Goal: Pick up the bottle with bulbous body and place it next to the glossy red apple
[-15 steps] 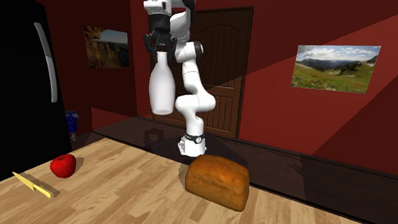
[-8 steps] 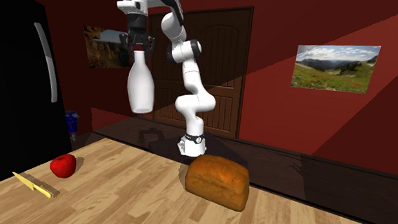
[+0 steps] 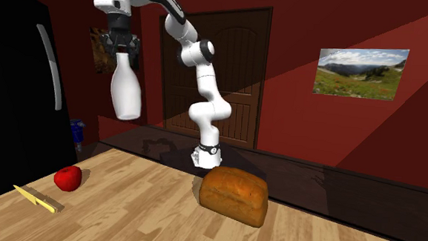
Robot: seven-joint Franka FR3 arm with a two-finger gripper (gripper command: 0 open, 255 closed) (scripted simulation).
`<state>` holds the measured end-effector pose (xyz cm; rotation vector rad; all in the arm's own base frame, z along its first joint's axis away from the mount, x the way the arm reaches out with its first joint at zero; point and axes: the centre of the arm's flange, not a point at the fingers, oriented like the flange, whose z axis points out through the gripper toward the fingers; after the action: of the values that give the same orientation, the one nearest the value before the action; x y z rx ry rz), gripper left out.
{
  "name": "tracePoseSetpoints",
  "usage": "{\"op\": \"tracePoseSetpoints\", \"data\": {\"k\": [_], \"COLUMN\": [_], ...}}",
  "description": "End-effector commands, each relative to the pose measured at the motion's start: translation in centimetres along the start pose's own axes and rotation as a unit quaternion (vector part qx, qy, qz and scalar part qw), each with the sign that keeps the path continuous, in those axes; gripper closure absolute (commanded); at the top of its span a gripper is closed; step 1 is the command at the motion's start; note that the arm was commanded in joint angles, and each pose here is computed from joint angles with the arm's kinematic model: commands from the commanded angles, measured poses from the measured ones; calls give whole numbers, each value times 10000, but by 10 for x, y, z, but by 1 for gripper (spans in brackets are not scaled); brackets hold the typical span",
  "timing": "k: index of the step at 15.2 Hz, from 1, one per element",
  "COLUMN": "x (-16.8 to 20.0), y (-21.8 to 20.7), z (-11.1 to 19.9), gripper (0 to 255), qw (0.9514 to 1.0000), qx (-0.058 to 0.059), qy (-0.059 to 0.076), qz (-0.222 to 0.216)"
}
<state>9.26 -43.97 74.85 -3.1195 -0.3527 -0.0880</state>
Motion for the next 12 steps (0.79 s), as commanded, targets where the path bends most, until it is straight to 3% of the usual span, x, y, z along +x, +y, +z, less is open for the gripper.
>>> {"op": "tracePoseSetpoints", "data": {"k": [1,4,12], "x": [-20,-50,-52], "y": [17,46,46], "z": [-1,-3,39], "gripper": [255,255,255], "qw": [10000,10000,10000], "qx": [-9,-9,-9], "qy": [-6,-6,-6], "qz": [-8,-8,-8]}}
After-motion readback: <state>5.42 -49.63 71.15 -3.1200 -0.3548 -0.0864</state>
